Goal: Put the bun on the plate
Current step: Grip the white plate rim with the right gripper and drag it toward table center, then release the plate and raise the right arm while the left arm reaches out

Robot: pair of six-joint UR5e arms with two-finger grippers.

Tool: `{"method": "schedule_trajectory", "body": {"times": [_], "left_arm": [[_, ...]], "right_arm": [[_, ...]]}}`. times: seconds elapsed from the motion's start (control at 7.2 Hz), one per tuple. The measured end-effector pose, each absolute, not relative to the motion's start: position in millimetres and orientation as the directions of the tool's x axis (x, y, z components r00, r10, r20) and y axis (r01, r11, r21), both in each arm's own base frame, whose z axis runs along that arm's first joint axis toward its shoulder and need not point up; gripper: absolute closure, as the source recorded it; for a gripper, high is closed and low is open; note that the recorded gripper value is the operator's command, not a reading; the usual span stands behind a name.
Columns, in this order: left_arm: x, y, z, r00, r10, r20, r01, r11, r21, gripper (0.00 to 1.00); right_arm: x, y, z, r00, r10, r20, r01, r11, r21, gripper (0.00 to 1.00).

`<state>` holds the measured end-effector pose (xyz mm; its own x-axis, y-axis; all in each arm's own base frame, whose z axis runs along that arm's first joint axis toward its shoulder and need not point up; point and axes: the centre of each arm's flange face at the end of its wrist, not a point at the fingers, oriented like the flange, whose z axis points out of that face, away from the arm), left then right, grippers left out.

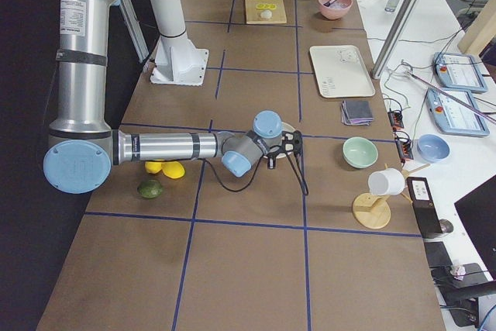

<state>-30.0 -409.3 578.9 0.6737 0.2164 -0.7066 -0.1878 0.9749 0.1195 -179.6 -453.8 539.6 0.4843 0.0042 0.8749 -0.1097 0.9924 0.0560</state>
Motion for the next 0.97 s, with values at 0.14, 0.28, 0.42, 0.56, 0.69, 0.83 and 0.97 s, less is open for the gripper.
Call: {"method": "schedule_trajectory", "body": {"times": [0.14, 0.28, 0.42, 0.56, 0.69, 0.83, 0.97], "left_arm": [[-30.0, -409.3, 577.9, 0.673, 0.219, -0.706, -0.189, 0.974, 0.123, 0.00], [-30.0, -409.4, 577.8, 0.673, 0.221, -0.706, -0.190, 0.974, 0.125, 0.00], [-30.0, -409.4, 577.7, 0.673, 0.222, -0.706, -0.190, 0.974, 0.125, 0.00], [-30.0, -409.4, 576.7, 0.672, 0.224, -0.706, -0.190, 0.973, 0.127, 0.00], [-29.9, -409.4, 575.2, 0.672, 0.228, -0.705, -0.191, 0.973, 0.132, 0.00], [-29.9, -409.3, 573.2, 0.671, 0.232, -0.704, -0.192, 0.972, 0.137, 0.00], [-29.9, -409.2, 571.5, 0.671, 0.233, -0.704, -0.191, 0.972, 0.140, 0.00]], "right_arm": [[-228.0, -454.3, 486.3, 0.436, 0.034, 0.899, -0.123, 0.992, 0.022, 1.00], [-285.9, -450.4, 440.5, 0.400, 0.056, 0.915, -0.121, 0.993, -0.007, 1.00], [-345.3, -442.1, 399.2, 0.382, 0.074, 0.921, -0.105, 0.994, -0.036, 1.00], [-400.6, -438.4, 361.2, 0.392, 0.093, 0.915, -0.100, 0.993, -0.058, 1.00], [-453.1, -441.6, 329.6, 0.419, 0.112, 0.901, -0.112, 0.991, -0.071, 1.00], [-489.6, -446.4, 312.4, 0.441, 0.127, 0.888, -0.127, 0.989, -0.078, 1.00], [-507.4, -447.7, 306.8, 0.453, 0.135, 0.881, -0.133, 0.988, -0.083, 1.00]]}}
